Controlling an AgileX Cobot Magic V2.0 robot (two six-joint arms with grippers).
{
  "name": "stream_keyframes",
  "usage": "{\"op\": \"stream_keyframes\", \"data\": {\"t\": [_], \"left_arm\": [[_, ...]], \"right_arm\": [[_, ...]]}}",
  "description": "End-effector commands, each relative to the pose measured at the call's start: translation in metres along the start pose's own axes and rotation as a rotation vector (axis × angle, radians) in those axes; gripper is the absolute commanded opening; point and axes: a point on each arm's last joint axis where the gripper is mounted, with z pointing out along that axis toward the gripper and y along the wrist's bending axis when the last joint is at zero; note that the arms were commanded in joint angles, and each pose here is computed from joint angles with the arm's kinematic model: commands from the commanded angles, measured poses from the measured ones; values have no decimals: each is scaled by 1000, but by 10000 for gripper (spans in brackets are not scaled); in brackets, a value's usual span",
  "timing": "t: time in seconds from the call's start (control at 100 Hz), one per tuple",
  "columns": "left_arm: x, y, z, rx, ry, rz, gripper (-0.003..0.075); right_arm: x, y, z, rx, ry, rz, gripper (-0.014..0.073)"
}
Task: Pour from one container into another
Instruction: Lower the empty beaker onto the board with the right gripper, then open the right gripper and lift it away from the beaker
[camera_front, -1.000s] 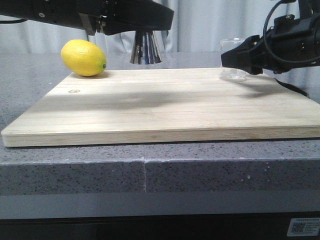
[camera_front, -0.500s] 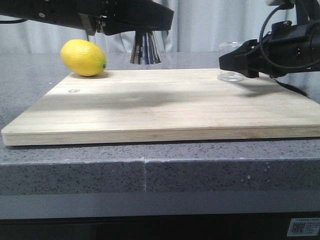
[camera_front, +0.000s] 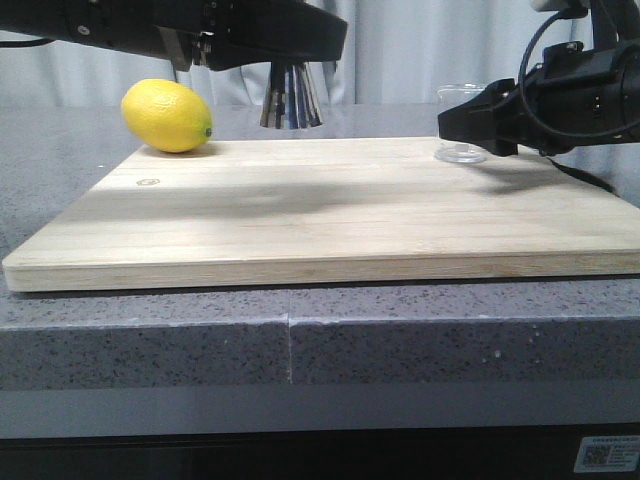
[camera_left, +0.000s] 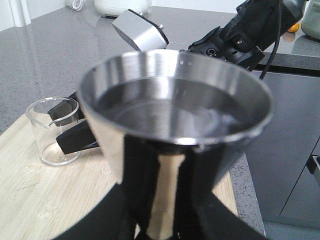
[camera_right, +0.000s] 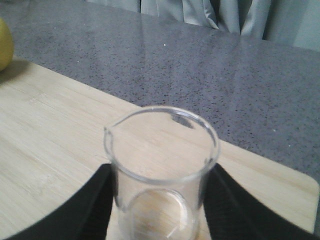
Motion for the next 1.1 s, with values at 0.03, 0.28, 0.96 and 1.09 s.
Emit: {"op": "stream_keyframes", "data": {"t": [0.03,0.28,0.96,1.09], "left_arm": [[-29,-6,-3,13,-114,30,-19],[-29,-6,-3,11,-113,30,-19],[-28,-5,-3,-4,-105,29,-19],[-28,-5,-3,-6,-104,29,-19]], "right_arm": [[-22,-4,-3,13,-107,-19,273],[-23,-6,-3,32,-115,0,455],[-32,-6,-8,54,-109,-18,455],[-39,-5,-13,55,-116,-37,455]]}}
